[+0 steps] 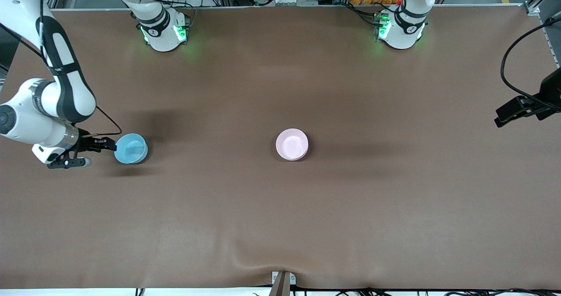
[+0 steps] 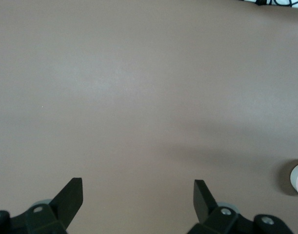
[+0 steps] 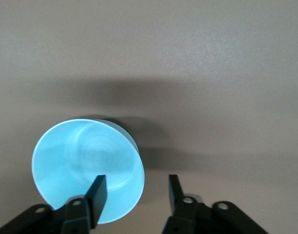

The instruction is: Stack pink and blue bowls on white bowl

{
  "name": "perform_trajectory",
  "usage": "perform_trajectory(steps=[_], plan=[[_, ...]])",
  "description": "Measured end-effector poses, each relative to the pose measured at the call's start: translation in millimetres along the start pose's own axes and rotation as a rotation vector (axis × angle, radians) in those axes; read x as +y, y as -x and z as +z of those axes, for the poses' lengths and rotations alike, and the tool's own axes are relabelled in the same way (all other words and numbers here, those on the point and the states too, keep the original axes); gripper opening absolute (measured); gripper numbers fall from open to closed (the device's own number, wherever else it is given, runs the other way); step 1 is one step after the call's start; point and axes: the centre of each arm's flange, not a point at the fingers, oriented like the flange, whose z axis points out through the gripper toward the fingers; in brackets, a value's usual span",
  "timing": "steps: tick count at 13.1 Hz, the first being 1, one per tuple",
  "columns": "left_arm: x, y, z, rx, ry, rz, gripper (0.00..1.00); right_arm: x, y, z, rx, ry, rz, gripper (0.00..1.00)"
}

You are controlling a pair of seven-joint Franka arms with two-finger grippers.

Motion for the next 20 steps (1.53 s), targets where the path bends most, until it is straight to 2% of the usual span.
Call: perform_trajectory(steps=[2,6,7,8,9,11,12,14,18,20], plan=[[7.4,9.3,-2.3,-0.004,-0.008,0.006,1.00,1.4,0.9,12.6,0.000,0.000,0.001,0.52],[-0.8,13.3,-3.4,-0.014,0.023,-0.016,1.00,3.4,0.4,22.1,0.005,0.001,-0.004,0.39],[0.0,13.8,-2.4,-0.018,0.023,-0.016,1.00,3.4,1.1,23.8,0.007,0.002,-0.004,0.39],[0.8,15.1,-1.1,-0.029,0.021,-0.016,1.00,3.2,2.1,26.4,0.009,0.003,-0.003,0.32],[0.4,15.7,-0.2,-0.035,0.020,-0.016,1.00,2.9,3.3,28.9,0.010,0.003,-0.003,0.32],[-2.9,15.7,0.2,-0.040,0.018,-0.022,1.00,2.9,4.4,32.4,0.014,0.005,-0.003,0.22],[-5.0,15.3,0.4,-0.040,0.018,-0.025,1.00,2.8,4.9,34.4,0.016,0.005,-0.003,0.21],[-9.3,14.7,0.2,-0.040,0.018,-0.033,1.00,0.7,4.7,34.2,0.018,0.001,-0.004,0.02],[-10.9,15.2,-1.7,-0.036,0.018,-0.035,1.00,-3.9,3.0,29.8,0.013,-0.007,-0.009,0.02],[-11.0,16.1,-3.7,-0.033,0.021,-0.036,1.00,-19.5,-1.8,19.0,-0.011,-0.063,0.005,0.02]])
